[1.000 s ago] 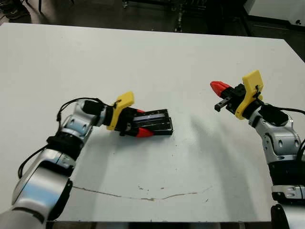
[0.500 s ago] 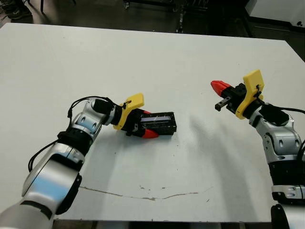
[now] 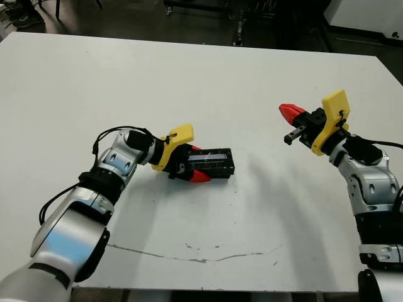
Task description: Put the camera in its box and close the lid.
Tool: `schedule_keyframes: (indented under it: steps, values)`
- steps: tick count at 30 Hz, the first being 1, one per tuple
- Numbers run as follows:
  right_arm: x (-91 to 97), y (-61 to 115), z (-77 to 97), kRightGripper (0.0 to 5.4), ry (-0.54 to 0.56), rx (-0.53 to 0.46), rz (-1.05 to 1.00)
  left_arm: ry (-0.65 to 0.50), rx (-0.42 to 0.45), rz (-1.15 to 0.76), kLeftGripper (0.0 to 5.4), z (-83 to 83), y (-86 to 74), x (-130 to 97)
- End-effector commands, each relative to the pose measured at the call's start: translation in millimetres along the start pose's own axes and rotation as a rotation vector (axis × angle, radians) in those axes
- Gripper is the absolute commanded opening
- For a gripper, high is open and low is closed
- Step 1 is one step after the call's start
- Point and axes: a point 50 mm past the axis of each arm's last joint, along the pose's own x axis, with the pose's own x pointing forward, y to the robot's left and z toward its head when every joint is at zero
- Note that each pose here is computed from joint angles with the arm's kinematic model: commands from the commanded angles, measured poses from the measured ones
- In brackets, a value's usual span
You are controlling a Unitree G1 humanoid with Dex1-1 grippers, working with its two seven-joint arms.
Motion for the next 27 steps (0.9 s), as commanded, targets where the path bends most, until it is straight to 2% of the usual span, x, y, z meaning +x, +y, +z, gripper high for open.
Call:
schedule_keyframes:
  steps: [1, 3, 7, 10, 20, 24, 27]
  values:
    - [-4.2, -2.7, -3.7, 0.00, 0.030, 0.005, -0.016, 0.163, -0.036, 0.016, 3.15, -21.3, -15.6, 25.8]
    - [-4.5, -2.9, -3.7, 0.00, 0.029, 0.003, -0.018, 0.183, -0.041, 0.017, 3.15, -19.6, -15.8, 25.6]
    - [-4.3, -2.7, -3.1, 0.00, 0.021, -0.002, -0.013, 0.233, 0.102, 0.003, 3.75, -14.5, -19.6, 24.0]
    - [-4.0, -2.1, -2.1, 0.00, 0.022, 0.003, -0.009, 0.245, 0.153, 0.004, 4.16, -14.1, -20.7, 22.6]
    - [-4.6, -1.5, -1.4, 0.00, 0.024, -0.005, -0.009, 0.259, 0.145, 0.025, 5.37, -21.2, -19.9, 20.4]
    - [-4.7, -0.8, -1.3, 0.00, 0.022, 0.001, -0.006, 0.265, 0.162, 0.032, 5.39, -24.1, -19.8, 18.6]
    - [-4.8, -0.7, -1.4, 0.00, 0.024, 0.004, -0.006, 0.262, 0.137, 0.028, 5.39, -26.8, -18.7, 17.1]
